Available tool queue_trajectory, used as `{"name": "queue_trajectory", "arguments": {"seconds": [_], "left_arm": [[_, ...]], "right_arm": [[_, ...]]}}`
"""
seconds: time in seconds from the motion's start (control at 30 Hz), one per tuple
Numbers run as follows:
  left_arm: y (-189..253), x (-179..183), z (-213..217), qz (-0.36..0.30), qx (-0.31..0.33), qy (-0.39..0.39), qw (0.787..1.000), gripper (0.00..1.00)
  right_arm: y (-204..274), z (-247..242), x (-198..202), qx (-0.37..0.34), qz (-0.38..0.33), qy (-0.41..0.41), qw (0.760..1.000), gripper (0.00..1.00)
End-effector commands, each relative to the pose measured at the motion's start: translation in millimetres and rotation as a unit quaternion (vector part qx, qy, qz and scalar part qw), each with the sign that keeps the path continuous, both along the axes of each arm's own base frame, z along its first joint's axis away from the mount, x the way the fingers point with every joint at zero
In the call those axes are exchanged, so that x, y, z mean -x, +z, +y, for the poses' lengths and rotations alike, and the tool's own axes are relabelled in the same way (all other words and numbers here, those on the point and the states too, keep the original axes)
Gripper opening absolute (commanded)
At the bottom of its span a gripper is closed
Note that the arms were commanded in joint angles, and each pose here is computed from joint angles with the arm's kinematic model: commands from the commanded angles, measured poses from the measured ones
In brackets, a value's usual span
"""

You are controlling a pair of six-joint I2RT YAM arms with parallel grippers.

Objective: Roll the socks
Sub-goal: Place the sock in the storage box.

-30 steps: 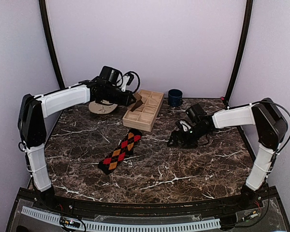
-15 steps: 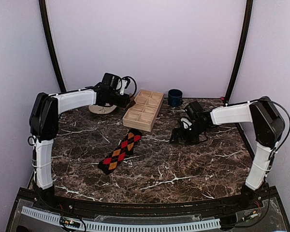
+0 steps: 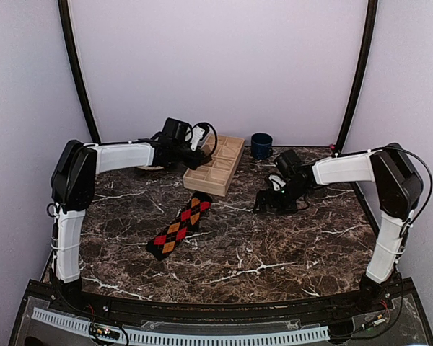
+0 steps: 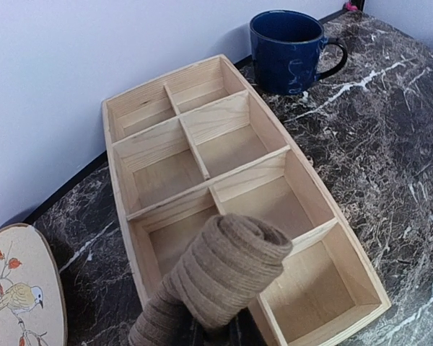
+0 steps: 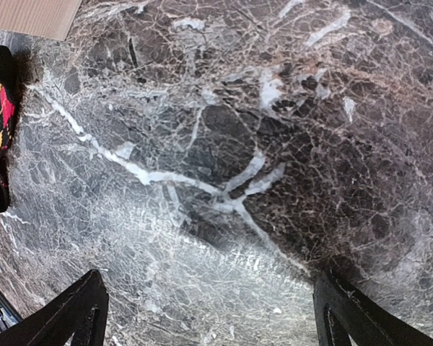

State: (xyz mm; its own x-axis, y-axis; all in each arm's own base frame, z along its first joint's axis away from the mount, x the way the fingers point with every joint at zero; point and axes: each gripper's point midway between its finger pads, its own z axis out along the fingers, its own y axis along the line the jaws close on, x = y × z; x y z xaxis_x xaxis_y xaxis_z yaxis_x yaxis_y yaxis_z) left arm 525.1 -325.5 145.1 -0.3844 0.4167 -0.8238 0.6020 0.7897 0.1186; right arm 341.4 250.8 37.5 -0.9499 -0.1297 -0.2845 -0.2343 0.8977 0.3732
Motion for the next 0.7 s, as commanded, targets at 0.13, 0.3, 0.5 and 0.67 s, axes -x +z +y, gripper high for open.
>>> {"name": "queue_trajectory", "arguments": {"seconds": [0.13, 0.3, 0.5, 0.67], "left_arm": [[-21, -4, 4, -0.056, -0.1, 0.025, 0.993, 0.0], [-18, -11, 23, -0.086, -0.135, 0.069, 0.985, 0.0], [-11, -17, 26, -0.111, -0.151, 0.082, 0.979, 0.0], [-26, -12, 23, -0.094, -0.156, 0.066, 0.981, 0.0]], "right_arm": [[-3, -1, -5, 0.01, 0.0, 0.007, 1.0, 0.97], [-5, -1, -5, 0.01, 0.004, 0.011, 1.0, 0.97], [-9, 1, -6, 0.01, 0.009, 0.015, 1.0, 0.97], [-9, 2, -8, 0.013, 0.009, 0.018, 1.0, 0.97]]}}
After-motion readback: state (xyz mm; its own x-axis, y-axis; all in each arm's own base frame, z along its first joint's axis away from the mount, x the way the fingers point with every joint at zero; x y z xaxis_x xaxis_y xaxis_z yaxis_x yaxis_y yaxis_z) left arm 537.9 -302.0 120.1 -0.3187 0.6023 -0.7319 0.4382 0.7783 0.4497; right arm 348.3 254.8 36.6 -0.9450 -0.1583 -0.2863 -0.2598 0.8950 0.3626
